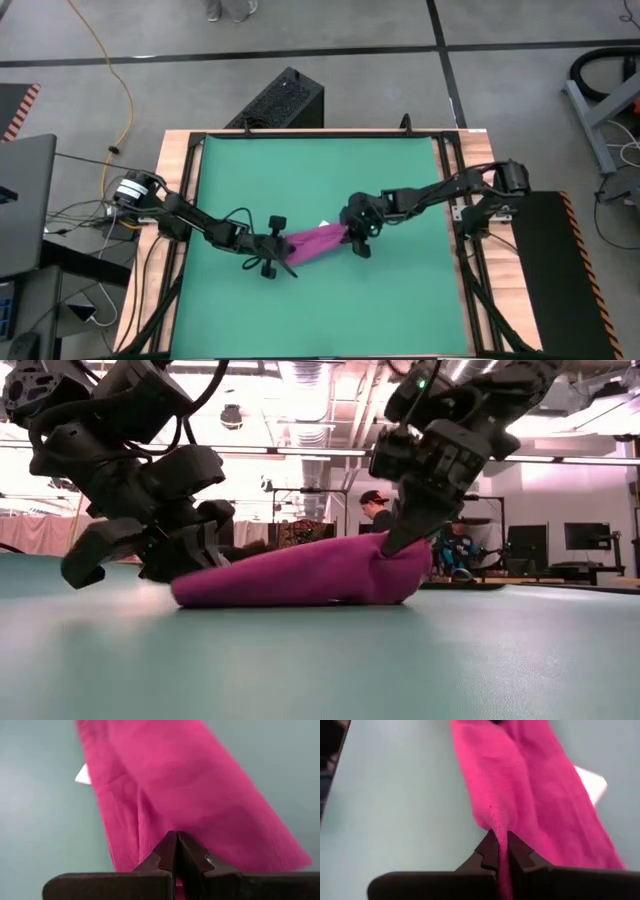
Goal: Roll towel
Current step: Roll the violet towel
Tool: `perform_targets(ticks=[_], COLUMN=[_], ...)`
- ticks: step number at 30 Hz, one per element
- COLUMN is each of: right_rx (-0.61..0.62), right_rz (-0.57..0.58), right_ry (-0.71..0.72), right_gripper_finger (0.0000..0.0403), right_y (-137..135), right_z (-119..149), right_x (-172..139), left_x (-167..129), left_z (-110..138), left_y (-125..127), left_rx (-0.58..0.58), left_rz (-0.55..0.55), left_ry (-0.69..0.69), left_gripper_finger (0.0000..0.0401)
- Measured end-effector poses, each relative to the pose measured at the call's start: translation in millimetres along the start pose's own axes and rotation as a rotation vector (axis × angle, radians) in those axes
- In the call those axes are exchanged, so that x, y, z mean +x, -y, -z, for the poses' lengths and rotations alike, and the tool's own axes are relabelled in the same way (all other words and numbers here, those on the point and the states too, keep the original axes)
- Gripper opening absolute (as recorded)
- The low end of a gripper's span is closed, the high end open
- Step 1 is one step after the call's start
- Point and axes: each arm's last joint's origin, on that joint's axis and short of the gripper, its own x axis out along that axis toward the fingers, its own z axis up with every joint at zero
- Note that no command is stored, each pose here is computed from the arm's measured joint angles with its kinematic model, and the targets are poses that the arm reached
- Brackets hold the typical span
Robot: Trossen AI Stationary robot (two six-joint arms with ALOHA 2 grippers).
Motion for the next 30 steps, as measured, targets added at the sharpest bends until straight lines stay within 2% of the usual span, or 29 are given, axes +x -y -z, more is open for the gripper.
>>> perform_targets(ticks=[5,10,17,24,30], right_rx=[0.102,0.206,0.266,0.268,0.288], right_rz=[0.009,-0.017,-0.034,-0.035,-0.020], right_ry=[-0.052,-0.045,-0.003,0.004,-0.028], right_gripper_finger=[0.0021,0.0021,0.0021,0.0021,0.0021], right_y=[17.5,29.9,30.8,30.6,38.6], right_z=[3.6,1.7,-8.7,-10.5,-7.9], right_x=[-0.5,-1.2,-3.9,-3.9,8.5], left_x=[0.0,-0.2,-0.2,-0.2,-0.2], left_z=[1.1,1.4,1.4,1.5,1.7], left_y=[1.5,2.1,2.3,2.2,2.3], left_rx=[0.003,0.003,0.033,0.053,0.054], left_rz=[0.050,0.074,0.086,0.086,0.087], left_ry=[-0.008,-0.013,-0.010,-0.009,-0.011], left_gripper_finger=[0.0000,0.0000,0.0000,0.0000,0.0000])
